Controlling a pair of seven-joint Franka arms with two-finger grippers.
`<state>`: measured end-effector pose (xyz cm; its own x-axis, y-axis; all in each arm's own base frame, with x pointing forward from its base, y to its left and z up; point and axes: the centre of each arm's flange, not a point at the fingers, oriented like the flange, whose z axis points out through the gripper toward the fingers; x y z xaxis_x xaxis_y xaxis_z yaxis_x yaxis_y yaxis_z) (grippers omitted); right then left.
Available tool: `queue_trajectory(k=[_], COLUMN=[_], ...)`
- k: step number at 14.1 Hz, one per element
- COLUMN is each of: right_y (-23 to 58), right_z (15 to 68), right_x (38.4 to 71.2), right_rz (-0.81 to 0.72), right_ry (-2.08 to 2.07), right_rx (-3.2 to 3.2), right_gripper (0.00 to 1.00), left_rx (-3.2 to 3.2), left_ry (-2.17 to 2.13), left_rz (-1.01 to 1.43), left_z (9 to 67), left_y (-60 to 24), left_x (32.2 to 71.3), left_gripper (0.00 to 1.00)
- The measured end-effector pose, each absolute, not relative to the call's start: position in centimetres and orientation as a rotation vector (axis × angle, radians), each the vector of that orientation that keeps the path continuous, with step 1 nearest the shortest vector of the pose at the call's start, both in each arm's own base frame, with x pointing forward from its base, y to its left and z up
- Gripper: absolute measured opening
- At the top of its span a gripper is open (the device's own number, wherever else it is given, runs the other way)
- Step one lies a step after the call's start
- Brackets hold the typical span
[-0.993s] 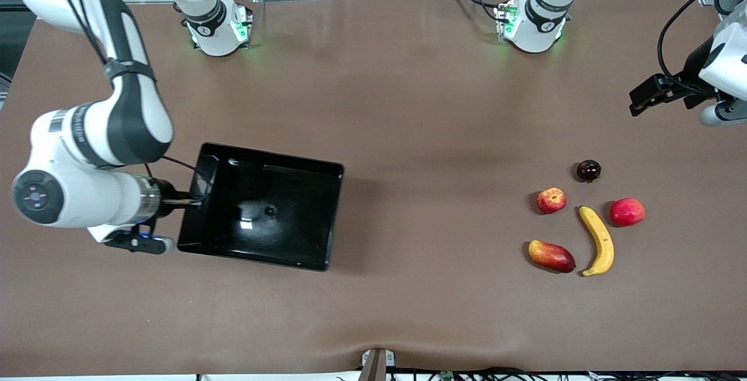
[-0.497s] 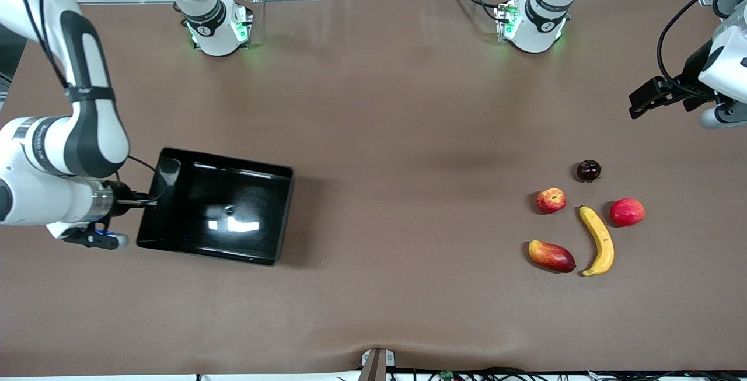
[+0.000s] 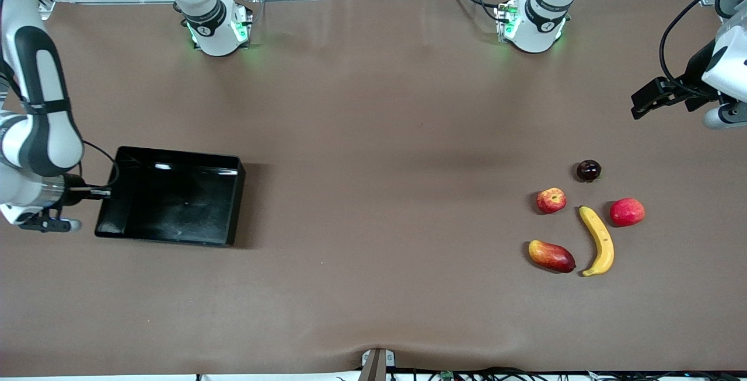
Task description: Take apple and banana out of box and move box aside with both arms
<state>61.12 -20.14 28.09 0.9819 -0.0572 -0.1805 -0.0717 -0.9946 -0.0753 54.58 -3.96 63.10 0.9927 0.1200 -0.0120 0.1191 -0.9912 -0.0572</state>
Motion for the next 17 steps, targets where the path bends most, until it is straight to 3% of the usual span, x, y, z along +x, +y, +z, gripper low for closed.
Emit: queue_trajectory(k=[6, 7, 11, 15, 16, 17], right_y=[-24.1, -24.0, -24.2, -20.9, -19.3, -17.8], right_z=[23.7, 23.6, 23.6, 29.5, 31.7, 33.9], right_x=[59.1, 59.0, 58.9, 63.7, 65.1, 66.3], right_rz=[0.301, 0.306, 0.276, 0.160, 0.147, 0.129], right_ry=[0.081, 0.080, 0.107, -0.163, -0.231, -0.283], right_rx=[-3.021, -3.019, -2.986, -2.975, -2.980, -2.986], right_gripper=[0.06, 0.11, 0.51, 0.91, 0.99, 1.00], left_rx=[-3.079, -3.078, -3.078, -3.079, -3.079, -3.079], left_ry=[-0.196, -0.201, -0.204, -0.201, -0.201, -0.200], left_rz=[0.024, 0.023, 0.022, 0.021, 0.021, 0.021], left_z=[63.1, 63.1, 63.1, 63.1, 63.1, 63.1], left_y=[-4.0, -4.0, -4.0, -4.1, -4.2, -4.2], left_x=[54.6, 54.6, 54.6, 54.6, 54.6, 54.6], left_gripper=[1.00, 1.00, 1.00, 1.00, 1.00, 1.00])
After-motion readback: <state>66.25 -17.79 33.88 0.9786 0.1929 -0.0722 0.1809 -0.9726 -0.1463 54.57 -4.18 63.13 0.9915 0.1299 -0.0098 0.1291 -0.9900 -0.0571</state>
